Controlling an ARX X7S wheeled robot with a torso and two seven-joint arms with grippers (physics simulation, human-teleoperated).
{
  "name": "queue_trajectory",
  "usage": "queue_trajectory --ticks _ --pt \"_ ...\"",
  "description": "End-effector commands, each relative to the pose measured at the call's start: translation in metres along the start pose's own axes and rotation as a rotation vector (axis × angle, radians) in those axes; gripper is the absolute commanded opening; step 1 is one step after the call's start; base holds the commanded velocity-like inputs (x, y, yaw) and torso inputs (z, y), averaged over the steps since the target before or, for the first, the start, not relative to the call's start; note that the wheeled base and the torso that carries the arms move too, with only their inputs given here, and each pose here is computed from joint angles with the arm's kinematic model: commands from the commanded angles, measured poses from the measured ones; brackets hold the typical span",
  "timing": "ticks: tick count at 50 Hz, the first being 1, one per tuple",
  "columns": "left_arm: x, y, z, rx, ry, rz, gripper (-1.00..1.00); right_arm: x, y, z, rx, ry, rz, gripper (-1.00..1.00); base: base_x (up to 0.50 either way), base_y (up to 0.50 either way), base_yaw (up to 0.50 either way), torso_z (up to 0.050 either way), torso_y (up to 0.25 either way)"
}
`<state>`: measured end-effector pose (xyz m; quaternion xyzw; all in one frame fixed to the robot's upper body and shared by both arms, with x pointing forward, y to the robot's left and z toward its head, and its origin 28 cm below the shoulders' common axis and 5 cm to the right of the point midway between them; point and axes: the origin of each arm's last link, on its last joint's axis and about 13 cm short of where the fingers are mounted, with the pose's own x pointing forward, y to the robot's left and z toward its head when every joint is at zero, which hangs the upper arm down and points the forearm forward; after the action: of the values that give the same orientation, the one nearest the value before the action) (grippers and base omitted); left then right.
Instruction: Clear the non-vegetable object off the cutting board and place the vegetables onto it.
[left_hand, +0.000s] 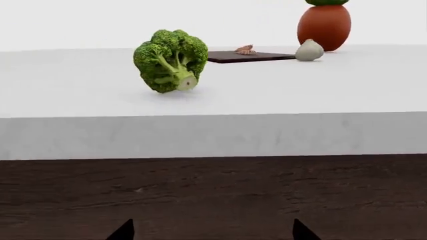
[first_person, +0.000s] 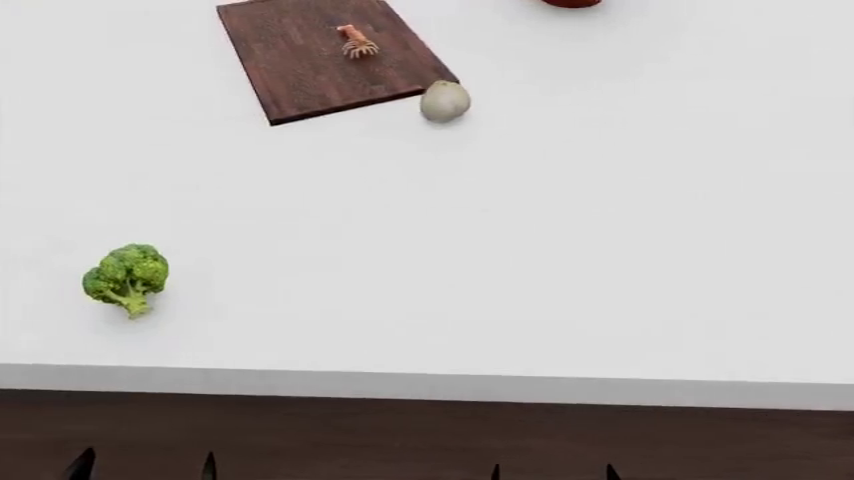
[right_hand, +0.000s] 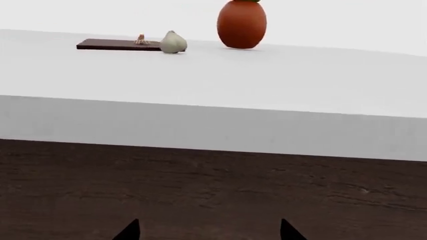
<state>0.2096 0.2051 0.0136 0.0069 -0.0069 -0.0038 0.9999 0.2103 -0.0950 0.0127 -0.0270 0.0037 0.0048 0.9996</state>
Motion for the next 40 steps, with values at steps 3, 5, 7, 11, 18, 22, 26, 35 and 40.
queue_trajectory --ticks 3,5,7,11,18,22,26,35,40 --pt "0.000 0.000 0.000 0.002 0.000 0.000 1.00 0.000 0.000 0.000 0.001 0.001 0.001 1.00 0.00 0.50 0.00 0.000 0.000" --pt "0.000 0.000 0.000 0.002 -0.001 0.000 1.00 -0.001 0.000 0.000 0.002 0.001 0.001 1.00 0.00 0.50 0.00 0.000 0.000" --pt "0.000 0.000 0.000 0.002 -0.001 0.000 1.00 -0.001 0.000 0.000 0.004 0.002 0.001 1.00 0.00 0.50 0.00 0.000 0.000" --pt "0.000 0.000 0.000 0.002 0.000 -0.001 1.00 -0.001 0.000 0.001 0.007 0.003 0.002 1.00 0.00 0.50 0.00 0.000 0.000" --pt "0.000 0.000 0.000 0.002 -0.001 0.000 1.00 0.000 -0.001 0.000 0.040 -0.011 -0.003 1.00 0.00 0.29 0.00 0.000 0.000" --pt "0.000 0.000 0.000 0.002 -0.001 0.000 1.00 -0.001 -0.001 0.001 0.032 -0.019 -0.006 1.00 0.00 0.00 0.00 0.000 0.000" --pt "-0.001 0.000 0.003 -0.005 -0.013 0.005 1.00 -0.002 0.000 0.002 0.008 -0.032 -0.007 1.00 0.00 0.00 0.00 0.000 0.000" --pt "-0.003 0.016 0.035 -0.057 -0.077 0.078 1.00 -0.004 0.005 0.034 -0.034 -0.084 -0.002 1.00 0.00 0.00 0.00 0.000 0.000" --pt "-0.003 0.027 0.057 -0.027 -0.132 0.143 1.00 -0.005 0.003 0.061 -0.086 -0.127 0.000 1.00 0.00 0.00 0.00 0.000 0.000"
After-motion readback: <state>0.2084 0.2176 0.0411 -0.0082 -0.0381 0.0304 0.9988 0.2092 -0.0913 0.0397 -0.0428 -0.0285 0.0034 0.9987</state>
